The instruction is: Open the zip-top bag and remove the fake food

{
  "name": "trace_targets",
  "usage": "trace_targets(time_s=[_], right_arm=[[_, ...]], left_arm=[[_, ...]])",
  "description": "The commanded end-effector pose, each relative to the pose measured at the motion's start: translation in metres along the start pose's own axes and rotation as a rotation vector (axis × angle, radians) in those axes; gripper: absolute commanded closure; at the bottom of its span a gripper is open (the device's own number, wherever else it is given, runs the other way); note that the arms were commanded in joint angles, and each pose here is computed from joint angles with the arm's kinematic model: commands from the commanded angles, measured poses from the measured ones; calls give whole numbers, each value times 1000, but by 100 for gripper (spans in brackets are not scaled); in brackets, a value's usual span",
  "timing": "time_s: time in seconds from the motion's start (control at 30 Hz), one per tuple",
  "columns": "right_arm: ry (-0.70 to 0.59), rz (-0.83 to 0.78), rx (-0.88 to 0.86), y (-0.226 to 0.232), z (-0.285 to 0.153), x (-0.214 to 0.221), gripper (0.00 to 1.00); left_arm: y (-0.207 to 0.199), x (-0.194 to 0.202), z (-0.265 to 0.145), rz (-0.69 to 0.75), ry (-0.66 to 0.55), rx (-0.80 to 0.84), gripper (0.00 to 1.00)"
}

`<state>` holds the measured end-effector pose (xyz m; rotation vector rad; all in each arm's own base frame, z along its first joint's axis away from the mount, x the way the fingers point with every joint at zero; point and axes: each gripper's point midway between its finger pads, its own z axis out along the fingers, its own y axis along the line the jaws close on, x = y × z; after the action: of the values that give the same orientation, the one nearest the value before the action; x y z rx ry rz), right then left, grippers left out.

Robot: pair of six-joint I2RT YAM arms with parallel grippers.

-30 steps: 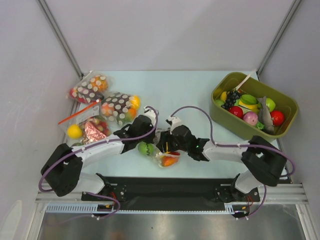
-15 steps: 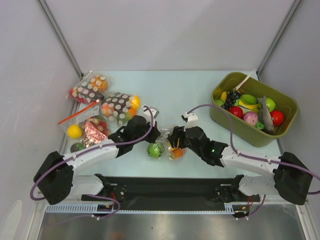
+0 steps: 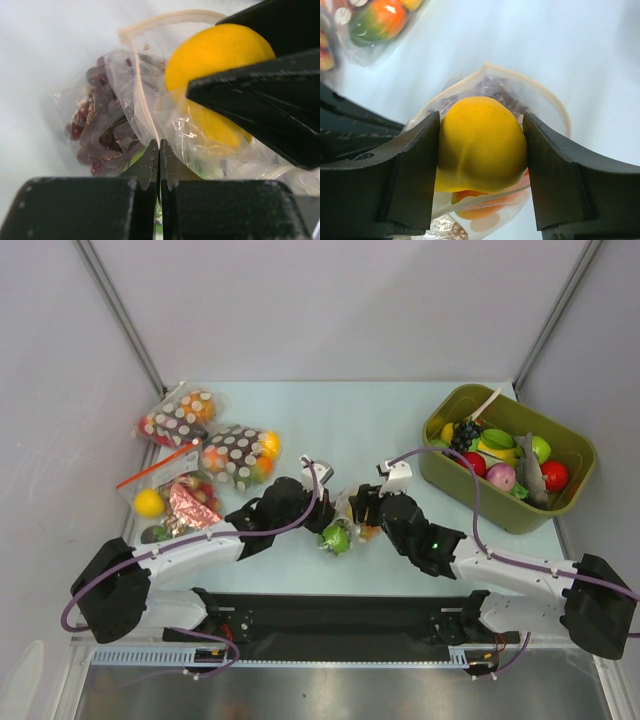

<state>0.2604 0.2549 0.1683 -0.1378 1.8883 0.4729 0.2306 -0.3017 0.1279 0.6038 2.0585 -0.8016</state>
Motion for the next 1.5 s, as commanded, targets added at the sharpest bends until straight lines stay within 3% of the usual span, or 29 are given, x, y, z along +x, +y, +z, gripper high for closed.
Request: trace_targets(time_s=[0.0, 0.2, 0.47, 0.73, 0.9, 1.27, 1.47], right_arm=[[-199, 35, 124, -18, -2, -50, 90], [-218, -29, 217, -33, 1, -49, 88], [-223, 16, 146, -26, -16, -71, 79], [29, 41, 65, -21, -12, -5, 74], [73, 88, 62, -27, -17, 19, 76], [-132, 99, 10, -24, -44, -85, 77], [-269, 39, 179, -80, -66, -147, 76]], left_arm=[[-31, -19, -5, -9, -52, 111, 100], [-36, -18, -11, -19, -53, 135, 100], [-5, 19, -10, -24, 33, 2, 100], [-2, 32, 2, -12, 90, -2, 100], [-4, 31, 7, -7, 94, 10, 100], [-1, 25, 9, -5, 84, -14, 100], [-5, 8, 1, 10, 47, -14, 100]])
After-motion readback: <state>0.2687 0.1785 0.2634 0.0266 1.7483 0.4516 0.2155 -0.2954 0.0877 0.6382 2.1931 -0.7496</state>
